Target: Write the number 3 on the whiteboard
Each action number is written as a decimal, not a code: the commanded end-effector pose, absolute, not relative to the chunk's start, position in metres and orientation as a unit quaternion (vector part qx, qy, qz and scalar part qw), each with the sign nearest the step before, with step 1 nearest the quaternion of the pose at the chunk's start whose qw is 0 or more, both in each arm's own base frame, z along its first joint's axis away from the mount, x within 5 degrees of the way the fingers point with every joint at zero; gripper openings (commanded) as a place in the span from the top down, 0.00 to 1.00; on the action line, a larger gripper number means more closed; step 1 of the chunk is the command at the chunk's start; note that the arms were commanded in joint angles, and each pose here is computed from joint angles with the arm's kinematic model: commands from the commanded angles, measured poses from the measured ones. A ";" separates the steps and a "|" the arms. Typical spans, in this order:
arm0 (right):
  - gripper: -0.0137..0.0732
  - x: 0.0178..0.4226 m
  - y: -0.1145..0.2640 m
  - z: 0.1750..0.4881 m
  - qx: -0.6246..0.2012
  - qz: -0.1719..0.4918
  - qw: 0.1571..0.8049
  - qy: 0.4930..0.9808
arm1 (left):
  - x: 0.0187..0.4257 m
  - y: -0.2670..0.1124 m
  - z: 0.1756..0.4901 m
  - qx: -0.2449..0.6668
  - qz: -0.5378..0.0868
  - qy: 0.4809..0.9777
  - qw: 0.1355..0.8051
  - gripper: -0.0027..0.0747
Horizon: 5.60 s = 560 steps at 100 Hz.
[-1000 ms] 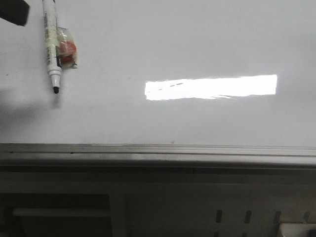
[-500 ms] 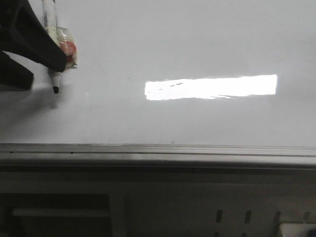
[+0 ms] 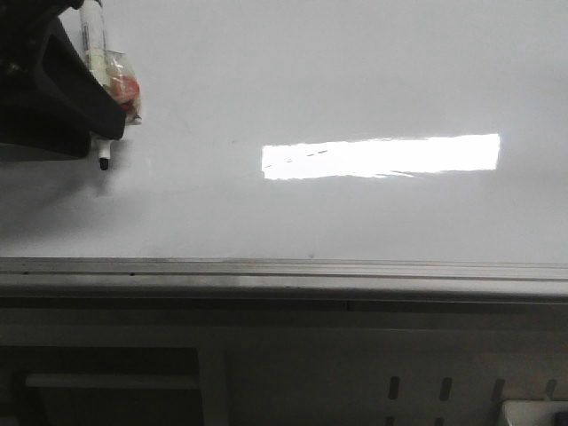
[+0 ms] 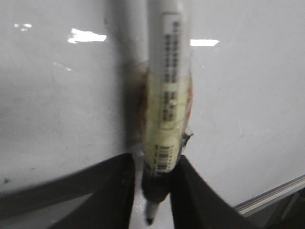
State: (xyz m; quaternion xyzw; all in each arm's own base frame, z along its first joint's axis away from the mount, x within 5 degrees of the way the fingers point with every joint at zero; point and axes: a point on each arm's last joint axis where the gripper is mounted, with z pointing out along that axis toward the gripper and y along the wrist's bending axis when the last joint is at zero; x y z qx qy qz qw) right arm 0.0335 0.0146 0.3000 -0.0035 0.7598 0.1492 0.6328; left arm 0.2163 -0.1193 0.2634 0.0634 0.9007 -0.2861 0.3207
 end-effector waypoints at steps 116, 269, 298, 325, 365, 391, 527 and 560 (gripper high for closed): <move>0.40 0.069 0.093 0.391 -0.452 0.286 0.527 0.660 | 0.126 -0.205 0.357 0.705 -0.142 0.539 0.439 0.99; 0.65 0.133 0.161 0.362 -0.431 0.365 0.421 0.710 | 0.126 -0.206 0.357 0.704 -0.145 0.540 0.439 0.99; 0.92 0.131 0.161 0.361 -0.437 0.369 0.412 0.709 | 0.126 -0.207 0.361 0.659 -0.181 0.577 0.448 0.73; 0.92 0.142 0.158 0.366 -0.407 0.336 0.466 0.710 | 0.112 -0.182 0.387 0.591 -0.216 0.609 0.483 0.26; 0.92 0.168 0.151 0.366 -0.412 0.190 0.562 0.692 | 0.068 -0.066 0.399 0.369 -0.177 0.690 0.596 0.59; 0.92 0.193 0.159 0.352 -0.400 0.151 0.570 0.701 | 0.046 -0.042 0.368 0.314 -0.171 0.697 0.622 0.96; 0.91 0.221 0.142 0.303 -0.390 0.128 0.477 0.778 | 0.041 -0.043 0.369 0.298 -0.201 0.692 0.626 0.99; 0.91 0.218 0.121 0.316 -0.377 0.105 0.494 0.776 | 0.041 -0.043 0.369 0.298 -0.201 0.692 0.626 0.99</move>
